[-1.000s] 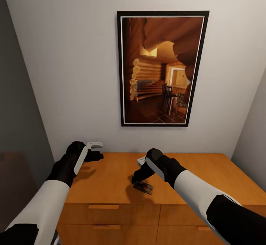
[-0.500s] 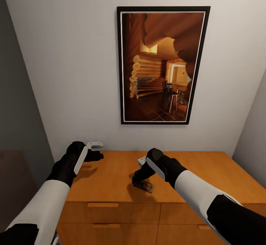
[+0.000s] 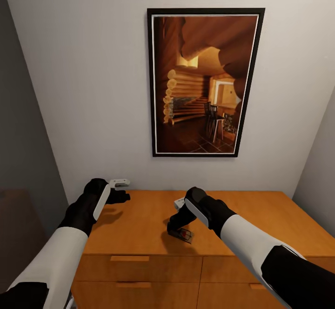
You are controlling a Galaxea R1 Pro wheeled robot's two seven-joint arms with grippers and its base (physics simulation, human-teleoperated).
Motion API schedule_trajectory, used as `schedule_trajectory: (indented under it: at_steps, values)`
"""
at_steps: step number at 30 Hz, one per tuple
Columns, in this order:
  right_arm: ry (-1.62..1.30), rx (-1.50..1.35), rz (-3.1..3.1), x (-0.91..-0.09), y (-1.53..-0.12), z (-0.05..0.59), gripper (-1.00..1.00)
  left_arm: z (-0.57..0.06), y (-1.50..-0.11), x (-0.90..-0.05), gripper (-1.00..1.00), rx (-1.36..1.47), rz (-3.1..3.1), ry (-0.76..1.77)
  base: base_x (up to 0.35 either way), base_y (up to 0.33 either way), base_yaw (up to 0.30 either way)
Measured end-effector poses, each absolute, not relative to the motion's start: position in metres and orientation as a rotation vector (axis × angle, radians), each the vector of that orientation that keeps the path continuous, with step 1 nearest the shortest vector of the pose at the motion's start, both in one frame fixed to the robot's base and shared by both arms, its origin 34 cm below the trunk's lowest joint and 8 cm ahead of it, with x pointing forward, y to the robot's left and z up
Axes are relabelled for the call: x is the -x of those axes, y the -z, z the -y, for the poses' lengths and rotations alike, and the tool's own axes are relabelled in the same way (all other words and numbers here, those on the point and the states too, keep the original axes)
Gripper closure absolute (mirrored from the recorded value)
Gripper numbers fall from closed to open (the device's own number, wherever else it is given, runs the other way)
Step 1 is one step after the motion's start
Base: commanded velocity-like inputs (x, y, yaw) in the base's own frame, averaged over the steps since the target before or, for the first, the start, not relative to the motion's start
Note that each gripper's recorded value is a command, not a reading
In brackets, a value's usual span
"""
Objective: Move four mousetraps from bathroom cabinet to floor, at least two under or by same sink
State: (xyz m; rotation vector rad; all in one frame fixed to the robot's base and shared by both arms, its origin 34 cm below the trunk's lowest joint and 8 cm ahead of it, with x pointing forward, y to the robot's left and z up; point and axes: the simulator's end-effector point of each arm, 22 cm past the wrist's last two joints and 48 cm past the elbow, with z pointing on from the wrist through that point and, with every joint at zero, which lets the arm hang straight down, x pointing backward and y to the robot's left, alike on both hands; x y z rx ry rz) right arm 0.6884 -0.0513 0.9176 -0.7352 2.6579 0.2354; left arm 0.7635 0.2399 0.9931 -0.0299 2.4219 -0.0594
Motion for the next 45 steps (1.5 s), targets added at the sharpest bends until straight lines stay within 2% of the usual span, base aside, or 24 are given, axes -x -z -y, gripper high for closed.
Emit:
schedule_trajectory:
  at_steps: [23, 45]
  values:
    - [-0.178, 0.807, -2.659, -0.682, -0.909, 0.054, -1.00, -0.241, -0.995, -0.764, -1.00, 0.029, -2.416, 0.054, 0.000, 0.000, 0.000]
    - [-0.270, 0.856, -2.670, -0.669, -0.906, 0.041, -1.00, -0.242, -0.998, -0.765, -1.00, 0.030, -2.410, 0.052, 0.000, 0.000, 0.000]
